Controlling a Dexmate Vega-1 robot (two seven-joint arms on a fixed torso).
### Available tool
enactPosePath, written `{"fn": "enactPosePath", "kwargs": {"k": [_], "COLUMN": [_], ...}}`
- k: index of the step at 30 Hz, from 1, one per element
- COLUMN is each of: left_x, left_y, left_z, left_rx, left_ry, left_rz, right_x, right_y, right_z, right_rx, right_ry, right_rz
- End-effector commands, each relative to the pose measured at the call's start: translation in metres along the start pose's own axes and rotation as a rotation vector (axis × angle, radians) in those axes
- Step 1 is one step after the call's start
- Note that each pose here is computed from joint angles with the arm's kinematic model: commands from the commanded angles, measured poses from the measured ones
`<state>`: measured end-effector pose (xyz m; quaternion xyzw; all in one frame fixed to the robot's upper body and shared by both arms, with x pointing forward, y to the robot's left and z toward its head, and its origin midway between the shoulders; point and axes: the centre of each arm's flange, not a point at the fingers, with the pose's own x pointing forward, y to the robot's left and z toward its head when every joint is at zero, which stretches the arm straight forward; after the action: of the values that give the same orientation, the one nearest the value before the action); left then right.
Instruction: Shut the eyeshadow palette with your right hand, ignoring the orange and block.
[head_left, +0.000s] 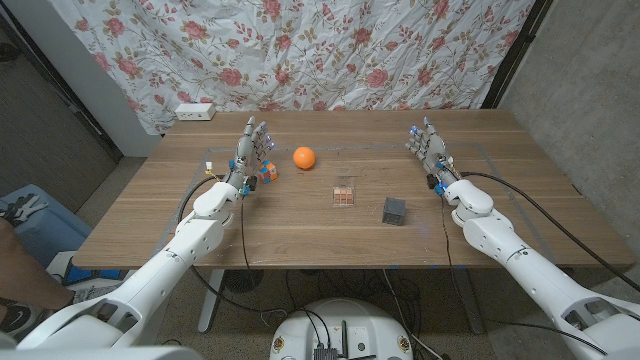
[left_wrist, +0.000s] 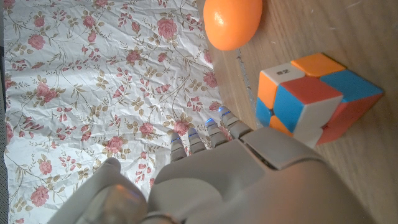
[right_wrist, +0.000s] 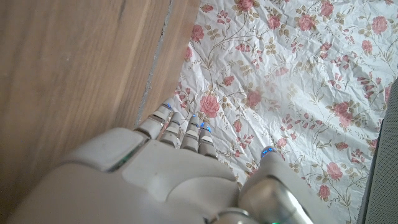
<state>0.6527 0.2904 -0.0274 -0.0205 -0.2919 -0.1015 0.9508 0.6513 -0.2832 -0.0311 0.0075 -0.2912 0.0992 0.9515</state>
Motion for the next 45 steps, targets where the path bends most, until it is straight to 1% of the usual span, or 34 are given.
{"fn": "enactPosePath", "kwargs": {"k": [1, 5, 13, 21, 30, 35, 43, 44, 45], "left_x": [0.0, 0.0, 0.0, 0.0, 0.0, 0.0, 0.0, 0.0, 0.0], "left_y": [0.0, 0.0, 0.0, 0.0, 0.001, 0.001, 0.0, 0.0, 0.0], "left_z": [0.0, 0.0, 0.0, 0.0, 0.0, 0.0, 0.0, 0.0, 0.0], "left_rx": [0.0, 0.0, 0.0, 0.0, 0.0, 0.0, 0.0, 0.0, 0.0], "left_ry": [0.0, 0.0, 0.0, 0.0, 0.0, 0.0, 0.0, 0.0, 0.0], "left_rz": [0.0, 0.0, 0.0, 0.0, 0.0, 0.0, 0.0, 0.0, 0.0], "right_x": [-0.008, -0.008, -0.006, -0.005, -0.001, 0.003, 0.008, 0.008, 0.009], "right_y": [0.01, 0.013, 0.019, 0.022, 0.026, 0.03, 0.036, 0.037, 0.038], "right_z": [0.002, 0.008, 0.019, 0.031, 0.036, 0.044, 0.056, 0.057, 0.058], "right_rx": [-0.074, -0.113, -0.154, -0.228, -0.289, -0.35, -0.445, -0.469, -0.509], "right_ry": [0.006, 0.008, 0.0, 0.0, 0.0, 0.004, 0.033, 0.035, 0.048], "right_rz": [0.001, 0.007, 0.028, 0.063, 0.112, 0.139, 0.185, 0.193, 0.21]}}
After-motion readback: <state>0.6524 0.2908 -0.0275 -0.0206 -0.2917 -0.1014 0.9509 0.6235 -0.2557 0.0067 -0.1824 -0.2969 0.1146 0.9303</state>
